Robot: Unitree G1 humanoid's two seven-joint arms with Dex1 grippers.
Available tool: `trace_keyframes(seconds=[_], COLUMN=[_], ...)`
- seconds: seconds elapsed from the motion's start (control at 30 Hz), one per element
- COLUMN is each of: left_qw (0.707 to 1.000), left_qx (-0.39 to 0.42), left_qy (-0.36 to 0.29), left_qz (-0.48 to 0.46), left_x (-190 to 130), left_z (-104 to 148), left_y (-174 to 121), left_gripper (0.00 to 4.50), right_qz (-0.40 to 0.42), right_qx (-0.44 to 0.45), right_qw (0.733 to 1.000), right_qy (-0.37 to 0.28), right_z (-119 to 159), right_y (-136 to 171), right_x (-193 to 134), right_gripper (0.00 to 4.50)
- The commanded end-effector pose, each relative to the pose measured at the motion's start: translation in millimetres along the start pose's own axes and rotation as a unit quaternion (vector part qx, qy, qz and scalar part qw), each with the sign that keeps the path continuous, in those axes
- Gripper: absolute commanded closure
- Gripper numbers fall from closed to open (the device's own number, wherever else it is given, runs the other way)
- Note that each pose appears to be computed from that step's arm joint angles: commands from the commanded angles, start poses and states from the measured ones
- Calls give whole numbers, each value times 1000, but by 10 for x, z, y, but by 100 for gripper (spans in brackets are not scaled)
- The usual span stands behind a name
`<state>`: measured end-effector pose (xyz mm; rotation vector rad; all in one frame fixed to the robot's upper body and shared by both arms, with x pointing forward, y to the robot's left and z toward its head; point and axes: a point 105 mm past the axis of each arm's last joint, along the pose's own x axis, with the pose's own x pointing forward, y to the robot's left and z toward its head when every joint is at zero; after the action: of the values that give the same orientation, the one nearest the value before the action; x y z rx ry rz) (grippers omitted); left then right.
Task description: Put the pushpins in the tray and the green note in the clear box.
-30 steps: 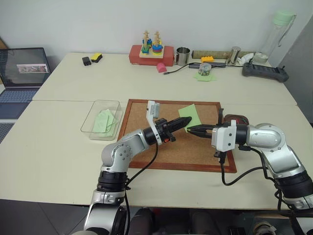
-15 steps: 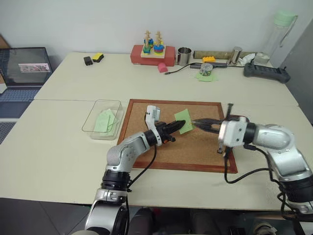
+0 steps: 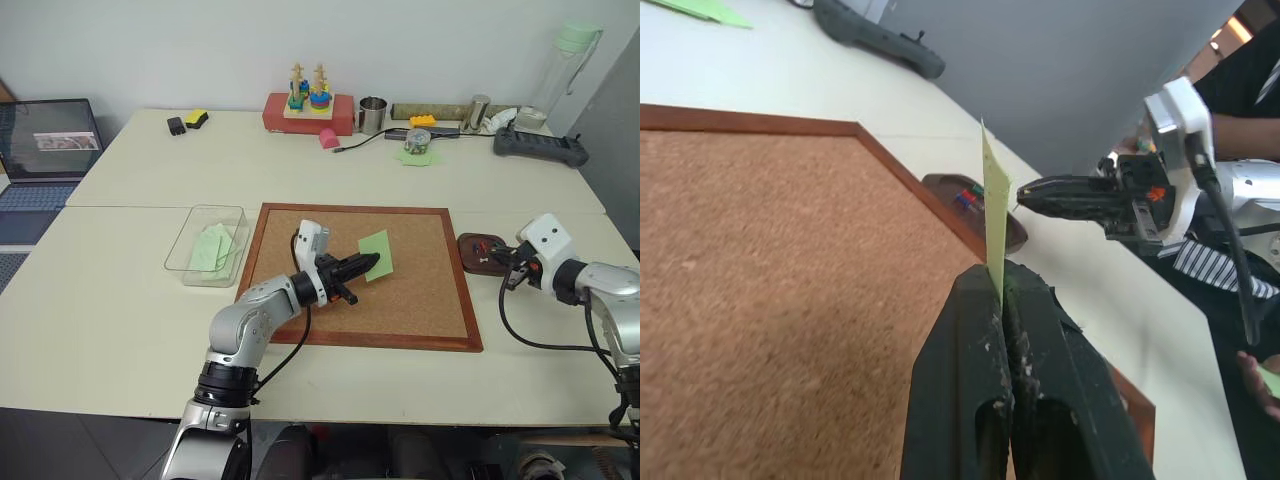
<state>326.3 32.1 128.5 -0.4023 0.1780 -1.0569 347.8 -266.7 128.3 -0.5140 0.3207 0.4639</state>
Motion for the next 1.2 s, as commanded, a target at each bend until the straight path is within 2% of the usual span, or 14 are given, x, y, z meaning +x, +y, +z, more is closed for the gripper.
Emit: trace_keyframes(seconds=[0.03, 0.27, 0.3, 0.4, 0.5, 0.57, 0.63, 0.73, 0.87, 1.0, 1.2], left_qw=[999, 1000, 1000, 999, 998, 995, 991, 976, 941, 907, 844], left_qx=[26, 24, 23, 32, 54, 78, 89, 125, 181, 231, 263], left_qy=[-15, -15, -15, -20, -32, -53, -76, -71, -77, -54, -16], left_qz=[-18, -13, -12, -6, 2, 21, 68, 163, 276, 348, 467], left_x=[27, 24, 19, -9, -62, -156, -389, -837, -1341, -1656, -1973], left_z=[114, 97, 94, 133, 243, 416, 637, 849, 1122, 1206, 1142], left_y=[-106, -97, -96, -90, -98, -86, 28, 295, 505, 566, 845], left_gripper=[450, 450, 450, 450, 450, 450, 450, 450, 450, 450, 450], right_qz=[-24, -30, -29, -24, -6, 29, 86, 186, 274, 316, 350], right_qx=[2, 7, 7, -8, -32, -64, -97, -130, -137, -146, -171], right_qw=[1000, 1000, 1000, 999, 998, 994, 983, 954, 920, 903, 891], right_qy=[2, -4, -6, -23, -48, -80, -130, -196, -243, -253, -232], right_z=[63, 103, 122, 268, 468, 683, 980, 1346, 1667, 1814, 1786], right_y=[-111, -147, -149, -178, -173, -94, 99, 489, 824, 951, 1061], right_x=[44, 74, 67, 15, -61, -143, -232, -365, -496, -546, -469], right_gripper=[400, 252, 244, 171, 171, 171, 171, 171, 171, 171, 171])
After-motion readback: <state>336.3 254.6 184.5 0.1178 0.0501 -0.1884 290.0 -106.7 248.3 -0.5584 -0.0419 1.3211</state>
